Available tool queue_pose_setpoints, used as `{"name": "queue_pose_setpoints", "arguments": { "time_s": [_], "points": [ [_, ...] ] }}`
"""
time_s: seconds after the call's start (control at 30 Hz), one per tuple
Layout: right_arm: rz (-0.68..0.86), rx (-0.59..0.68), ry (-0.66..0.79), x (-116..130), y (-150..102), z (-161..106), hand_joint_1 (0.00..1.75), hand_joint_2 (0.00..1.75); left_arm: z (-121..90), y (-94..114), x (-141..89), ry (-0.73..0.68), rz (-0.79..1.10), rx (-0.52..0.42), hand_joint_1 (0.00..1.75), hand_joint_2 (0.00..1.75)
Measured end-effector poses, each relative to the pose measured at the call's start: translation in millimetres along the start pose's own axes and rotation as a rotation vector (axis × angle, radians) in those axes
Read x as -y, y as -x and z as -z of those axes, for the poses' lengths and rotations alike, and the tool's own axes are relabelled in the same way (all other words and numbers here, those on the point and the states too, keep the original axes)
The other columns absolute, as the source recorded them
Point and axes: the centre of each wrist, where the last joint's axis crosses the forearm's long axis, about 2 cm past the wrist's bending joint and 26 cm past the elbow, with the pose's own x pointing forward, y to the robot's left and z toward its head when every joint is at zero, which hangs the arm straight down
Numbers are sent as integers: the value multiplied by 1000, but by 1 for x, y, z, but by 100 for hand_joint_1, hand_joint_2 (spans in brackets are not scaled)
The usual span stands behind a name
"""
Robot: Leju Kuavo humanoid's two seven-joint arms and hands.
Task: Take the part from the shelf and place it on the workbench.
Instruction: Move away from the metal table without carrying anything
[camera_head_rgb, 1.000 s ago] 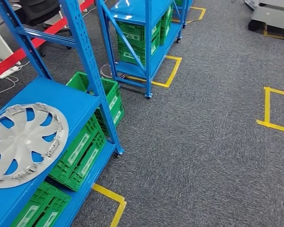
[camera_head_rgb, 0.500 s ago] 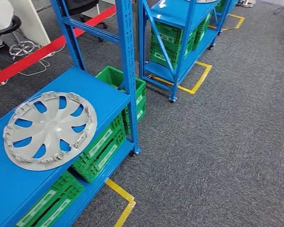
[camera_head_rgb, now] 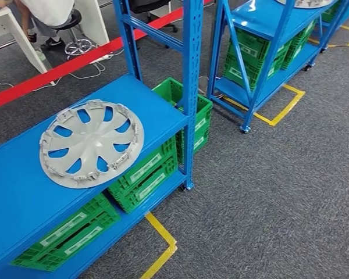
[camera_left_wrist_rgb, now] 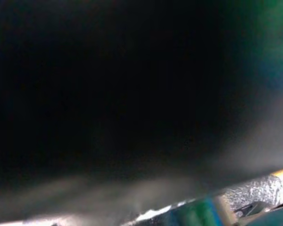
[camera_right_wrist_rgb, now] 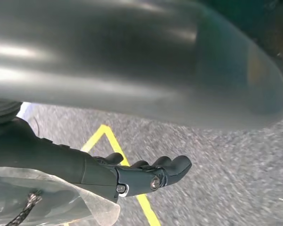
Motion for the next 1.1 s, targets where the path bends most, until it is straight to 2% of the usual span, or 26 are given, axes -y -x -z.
{"name": "queue_pose_setpoints", "arguments": {
  "time_s": [0.27, 1.1],
  "points": [
    [-10, 13, 3, 0, -6, 3, 0, 0, 0, 0, 2, 4, -8, 3, 0, 0],
    [-37, 10, 16, 2, -3, 7, 0, 0, 2, -2, 1, 8, -14, 3, 0, 0]
  ]
}}
